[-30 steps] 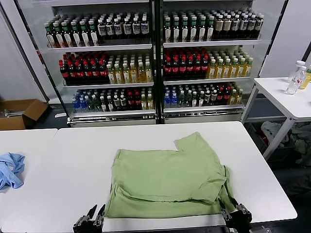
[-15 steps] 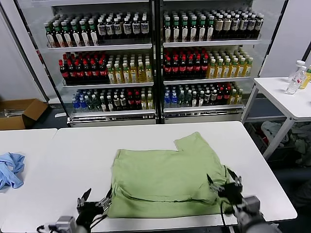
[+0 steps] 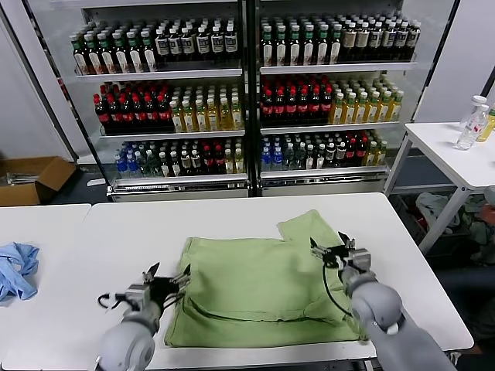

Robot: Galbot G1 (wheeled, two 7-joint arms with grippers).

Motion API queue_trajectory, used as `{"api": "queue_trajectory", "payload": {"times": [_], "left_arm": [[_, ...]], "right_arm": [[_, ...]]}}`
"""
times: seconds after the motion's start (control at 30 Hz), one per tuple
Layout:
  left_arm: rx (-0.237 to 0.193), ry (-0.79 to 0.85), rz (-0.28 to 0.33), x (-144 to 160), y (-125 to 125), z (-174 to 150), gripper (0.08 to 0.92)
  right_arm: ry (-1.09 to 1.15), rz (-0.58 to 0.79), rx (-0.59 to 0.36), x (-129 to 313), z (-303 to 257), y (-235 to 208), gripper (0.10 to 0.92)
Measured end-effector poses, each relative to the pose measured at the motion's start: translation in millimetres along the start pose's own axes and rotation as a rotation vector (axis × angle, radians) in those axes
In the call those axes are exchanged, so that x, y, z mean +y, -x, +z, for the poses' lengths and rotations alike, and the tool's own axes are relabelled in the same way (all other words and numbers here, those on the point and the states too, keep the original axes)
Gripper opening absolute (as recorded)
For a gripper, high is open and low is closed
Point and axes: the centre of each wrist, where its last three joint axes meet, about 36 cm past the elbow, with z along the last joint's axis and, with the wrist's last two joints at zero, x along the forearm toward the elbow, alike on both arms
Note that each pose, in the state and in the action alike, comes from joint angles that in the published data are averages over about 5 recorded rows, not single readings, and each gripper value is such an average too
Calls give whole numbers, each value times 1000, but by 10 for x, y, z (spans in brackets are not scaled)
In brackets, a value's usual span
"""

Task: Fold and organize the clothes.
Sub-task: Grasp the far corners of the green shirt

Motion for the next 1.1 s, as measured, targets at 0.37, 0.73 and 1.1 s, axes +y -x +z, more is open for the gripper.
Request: {"api": "queue_trajectory", "payload": {"times": [0.37, 0.73, 1.1], "left_arm": [[44, 19, 26, -143, 438, -122, 823], [84, 20, 46, -166, 540, -42, 663], [90, -23, 60, -115, 520, -11, 333]], "right_arm": [[5, 41, 81, -49, -173, 703, 823], [33, 36, 182, -95, -35, 999, 638], [54, -11, 210, -78, 84, 979, 335]]}}
